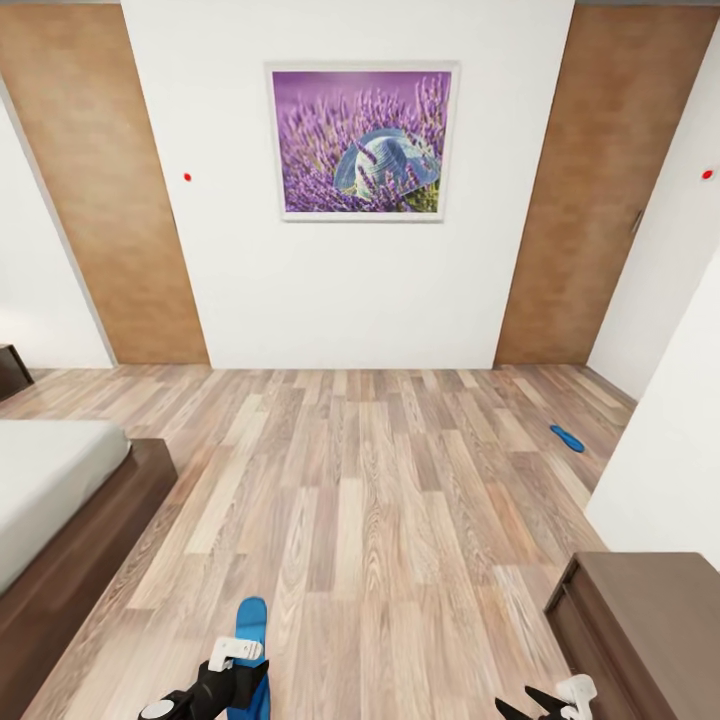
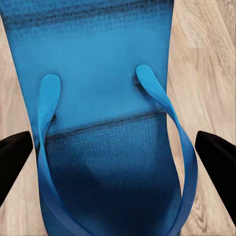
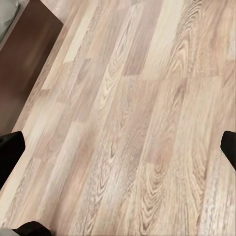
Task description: In the bedroom, move the book from the bed onto either nightstand, and place the two sandals side by side next to the bed.
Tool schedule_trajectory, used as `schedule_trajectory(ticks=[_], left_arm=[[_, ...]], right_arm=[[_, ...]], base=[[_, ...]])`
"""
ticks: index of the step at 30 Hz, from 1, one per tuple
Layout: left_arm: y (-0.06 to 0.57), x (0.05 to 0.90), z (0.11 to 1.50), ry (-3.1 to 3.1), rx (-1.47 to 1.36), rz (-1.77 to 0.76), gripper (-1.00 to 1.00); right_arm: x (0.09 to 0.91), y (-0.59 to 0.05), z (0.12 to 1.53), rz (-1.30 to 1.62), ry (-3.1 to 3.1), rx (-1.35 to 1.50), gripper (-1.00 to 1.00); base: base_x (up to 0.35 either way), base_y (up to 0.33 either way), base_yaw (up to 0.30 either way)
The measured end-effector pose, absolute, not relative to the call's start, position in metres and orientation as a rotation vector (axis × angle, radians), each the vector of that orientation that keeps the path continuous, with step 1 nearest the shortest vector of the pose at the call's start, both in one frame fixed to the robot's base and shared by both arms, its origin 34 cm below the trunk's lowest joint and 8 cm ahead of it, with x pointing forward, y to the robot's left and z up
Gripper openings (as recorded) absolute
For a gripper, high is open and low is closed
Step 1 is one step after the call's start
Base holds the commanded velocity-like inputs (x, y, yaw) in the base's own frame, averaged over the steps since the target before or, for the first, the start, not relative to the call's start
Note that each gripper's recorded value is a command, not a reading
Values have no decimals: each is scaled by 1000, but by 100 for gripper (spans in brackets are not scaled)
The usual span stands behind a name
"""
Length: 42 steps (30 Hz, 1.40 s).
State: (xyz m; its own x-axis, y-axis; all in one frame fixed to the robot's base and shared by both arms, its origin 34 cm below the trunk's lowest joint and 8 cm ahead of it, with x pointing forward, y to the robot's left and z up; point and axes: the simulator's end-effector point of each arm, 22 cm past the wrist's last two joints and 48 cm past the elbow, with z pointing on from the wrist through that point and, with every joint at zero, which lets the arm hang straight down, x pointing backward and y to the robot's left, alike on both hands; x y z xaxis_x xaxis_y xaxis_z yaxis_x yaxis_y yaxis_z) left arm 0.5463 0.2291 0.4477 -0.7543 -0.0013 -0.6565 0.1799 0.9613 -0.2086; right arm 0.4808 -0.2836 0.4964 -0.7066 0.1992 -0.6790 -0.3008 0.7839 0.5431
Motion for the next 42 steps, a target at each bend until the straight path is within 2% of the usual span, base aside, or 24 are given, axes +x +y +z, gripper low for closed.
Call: schedule_trajectory(ticks=[23, 28, 42], left_arm=[[229, 546, 448, 2406, 125, -338, -100], [239, 534, 440, 2429, 122, -326, -100], [218, 536, 441, 2420, 115, -361, -100]], right_arm=[[481, -284, 496, 835, 2204, -75, 100], [467, -301, 486, 813, 2242, 15, 100], [447, -297, 472, 888, 2290, 219, 100]], base=[[326, 0, 0], [0, 0, 0], [0, 0, 0]])
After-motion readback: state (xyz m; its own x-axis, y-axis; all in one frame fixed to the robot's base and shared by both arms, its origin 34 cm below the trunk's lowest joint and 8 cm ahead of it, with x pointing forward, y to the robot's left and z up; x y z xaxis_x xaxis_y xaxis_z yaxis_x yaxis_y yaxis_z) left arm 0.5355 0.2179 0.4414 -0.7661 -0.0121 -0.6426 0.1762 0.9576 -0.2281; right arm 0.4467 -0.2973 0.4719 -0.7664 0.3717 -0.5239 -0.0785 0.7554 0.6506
